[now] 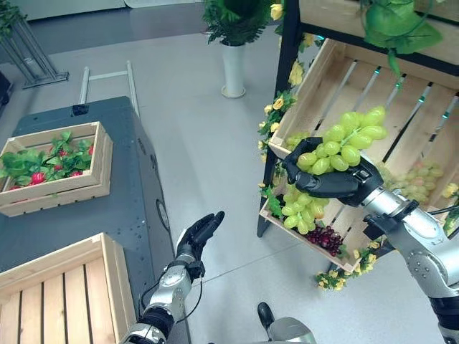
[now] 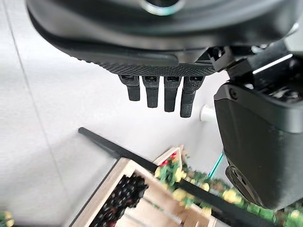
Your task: Pick up the fruits from the basket on one side to the basket on the other side
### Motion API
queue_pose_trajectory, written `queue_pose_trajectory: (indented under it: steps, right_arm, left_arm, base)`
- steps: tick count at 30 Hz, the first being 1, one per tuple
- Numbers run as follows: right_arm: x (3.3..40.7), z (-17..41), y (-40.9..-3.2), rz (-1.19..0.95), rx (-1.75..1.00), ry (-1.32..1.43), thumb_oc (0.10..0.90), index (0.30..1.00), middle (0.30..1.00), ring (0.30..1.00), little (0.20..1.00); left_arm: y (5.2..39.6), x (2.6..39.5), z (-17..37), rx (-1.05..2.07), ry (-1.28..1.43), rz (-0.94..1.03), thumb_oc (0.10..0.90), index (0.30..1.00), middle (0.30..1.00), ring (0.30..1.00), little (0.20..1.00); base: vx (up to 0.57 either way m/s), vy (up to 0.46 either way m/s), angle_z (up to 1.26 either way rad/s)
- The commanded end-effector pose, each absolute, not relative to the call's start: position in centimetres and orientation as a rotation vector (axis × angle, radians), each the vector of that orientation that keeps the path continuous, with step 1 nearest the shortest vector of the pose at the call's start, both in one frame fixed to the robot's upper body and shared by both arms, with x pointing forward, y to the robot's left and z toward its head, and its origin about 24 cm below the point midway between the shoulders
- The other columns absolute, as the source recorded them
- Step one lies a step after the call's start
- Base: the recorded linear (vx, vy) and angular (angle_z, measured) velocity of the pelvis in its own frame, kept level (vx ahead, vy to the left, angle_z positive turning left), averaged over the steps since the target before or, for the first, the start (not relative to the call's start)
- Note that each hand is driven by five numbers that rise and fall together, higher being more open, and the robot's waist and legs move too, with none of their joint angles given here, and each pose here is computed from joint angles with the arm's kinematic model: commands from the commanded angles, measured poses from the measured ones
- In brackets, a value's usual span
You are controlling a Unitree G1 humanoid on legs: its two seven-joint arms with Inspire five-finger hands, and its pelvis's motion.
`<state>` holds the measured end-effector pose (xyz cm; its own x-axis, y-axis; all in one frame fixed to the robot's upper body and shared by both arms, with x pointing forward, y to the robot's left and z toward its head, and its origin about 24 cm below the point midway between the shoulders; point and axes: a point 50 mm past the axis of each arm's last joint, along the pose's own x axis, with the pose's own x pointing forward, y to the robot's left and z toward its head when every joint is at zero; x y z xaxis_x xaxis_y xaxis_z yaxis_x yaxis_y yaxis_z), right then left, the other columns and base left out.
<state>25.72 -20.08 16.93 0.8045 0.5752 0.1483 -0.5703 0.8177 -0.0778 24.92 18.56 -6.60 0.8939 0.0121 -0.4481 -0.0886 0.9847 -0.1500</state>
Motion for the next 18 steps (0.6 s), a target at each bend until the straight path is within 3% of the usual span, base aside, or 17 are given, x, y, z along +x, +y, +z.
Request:
queue_pose_trajectory:
  steps: [1,7,18]
  right_arm:
    - [25.4,22.7,-21.0,0.637,-0.047,-0.441,0.4,0.3,0.3,0.3,0.3]
    - [26.0,23.7,-22.0,0.592,-0.096,-0.437,0.4,0.3,0.3,0.3,0.3]
    - [27.3,26.9,-27.4,0.307,-0.214,-0.507,0.4,0.3,0.3,0.3,0.3]
  left_arm:
    - [18.3,27.7,-3.5,-0.074,0.266,-0.036,0.8,0.9,0.9,0.9,0.9]
    - [18.0,27.6,-3.7,-0.048,0.276,-0.072,0.8,0.9,0.9,0.9,0.9]
    - [17.7,26.3,-4.7,-0.048,0.312,-0.11,0.8,0.9,0.9,0.9,0.9]
  base:
    - [0.01,0.047,-0.07]
    - [0.02,0.044,-0.17]
    - [0.02,0.013,-0.05]
